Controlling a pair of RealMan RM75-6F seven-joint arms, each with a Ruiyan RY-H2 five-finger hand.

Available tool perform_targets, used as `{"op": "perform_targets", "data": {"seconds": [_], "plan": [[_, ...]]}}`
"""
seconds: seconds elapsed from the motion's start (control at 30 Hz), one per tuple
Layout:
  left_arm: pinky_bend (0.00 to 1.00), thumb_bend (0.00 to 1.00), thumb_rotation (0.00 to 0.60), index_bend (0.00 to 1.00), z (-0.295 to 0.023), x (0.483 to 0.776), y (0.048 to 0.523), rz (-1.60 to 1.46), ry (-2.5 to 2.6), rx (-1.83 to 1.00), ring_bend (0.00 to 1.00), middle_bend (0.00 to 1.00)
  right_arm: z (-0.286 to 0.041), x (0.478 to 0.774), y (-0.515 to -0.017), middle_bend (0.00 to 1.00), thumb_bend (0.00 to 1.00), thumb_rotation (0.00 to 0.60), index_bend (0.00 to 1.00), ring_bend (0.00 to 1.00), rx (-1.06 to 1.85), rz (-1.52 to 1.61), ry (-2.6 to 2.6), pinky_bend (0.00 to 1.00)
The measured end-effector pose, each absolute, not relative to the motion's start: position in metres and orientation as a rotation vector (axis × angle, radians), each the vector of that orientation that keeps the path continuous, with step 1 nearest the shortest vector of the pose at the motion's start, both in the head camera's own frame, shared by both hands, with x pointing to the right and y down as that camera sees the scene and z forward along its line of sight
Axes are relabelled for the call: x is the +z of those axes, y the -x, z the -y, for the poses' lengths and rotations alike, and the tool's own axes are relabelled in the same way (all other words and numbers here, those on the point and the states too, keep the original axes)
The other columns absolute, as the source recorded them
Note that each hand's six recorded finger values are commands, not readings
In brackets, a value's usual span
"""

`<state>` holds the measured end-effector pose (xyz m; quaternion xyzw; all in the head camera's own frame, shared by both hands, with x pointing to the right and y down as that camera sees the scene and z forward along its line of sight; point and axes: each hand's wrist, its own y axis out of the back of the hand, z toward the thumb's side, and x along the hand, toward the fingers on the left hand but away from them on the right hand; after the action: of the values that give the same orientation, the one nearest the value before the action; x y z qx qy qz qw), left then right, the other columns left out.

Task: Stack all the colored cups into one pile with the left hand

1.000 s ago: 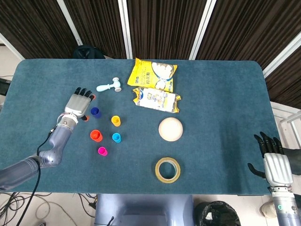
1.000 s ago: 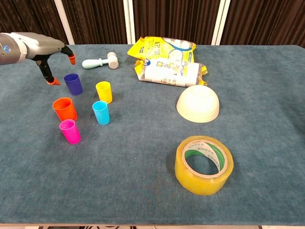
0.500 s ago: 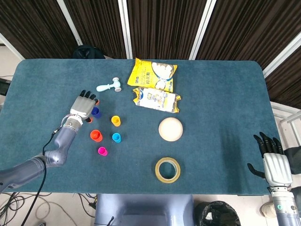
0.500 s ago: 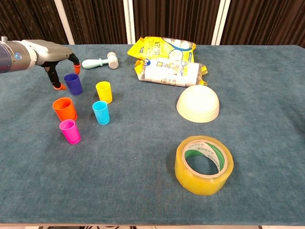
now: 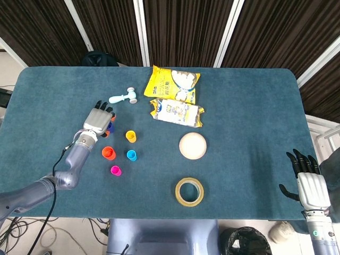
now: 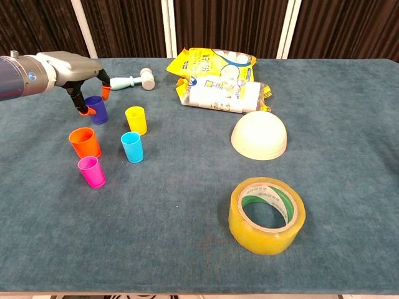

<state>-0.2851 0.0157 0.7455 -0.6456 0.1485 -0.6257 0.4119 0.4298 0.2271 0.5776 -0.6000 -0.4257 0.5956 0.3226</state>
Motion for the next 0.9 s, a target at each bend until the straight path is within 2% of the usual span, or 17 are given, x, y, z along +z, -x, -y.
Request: {"op": "perform_targets", "data": {"seconds": [0.27,0.5,0.73,0.9], "plan": [[0.00,0.28,0.600,0.44,-0.015,0.745,0.289,-0.363,1.602,-1.574,0.00,0.20,-0.227,0.577,-0.430,0.04,0.30,0.600,0.09,0.10,1.568,1.135,1.569,0.04],[0.00,0.40,0.600,0.50,-0.016,0.745,0.288,-0.350,1.596,-1.568,0.00,0.22,-0.226,0.577,-0.431,0.04,0.31,0.600,0.09,0.10,1.569,1.143,1.568,0.04],[0.00,0.40,0.600,0.50,-0.015,0.741,0.287,-0.346,1.589,-1.557,0.00,0.21,-0.226,0.576,-0.431,0.04,0.31,0.600,0.09,0.10,1.566,1.154,1.565,0.04],[0.01,0.39,0.600,0.49,-0.011,0.729,0.276,-0.359,1.598,-1.514,0.00,0.21,-0.226,0.575,-0.432,0.04,0.30,0.600,0.09,0.10,1.567,1.159,1.564,0.04]]}}
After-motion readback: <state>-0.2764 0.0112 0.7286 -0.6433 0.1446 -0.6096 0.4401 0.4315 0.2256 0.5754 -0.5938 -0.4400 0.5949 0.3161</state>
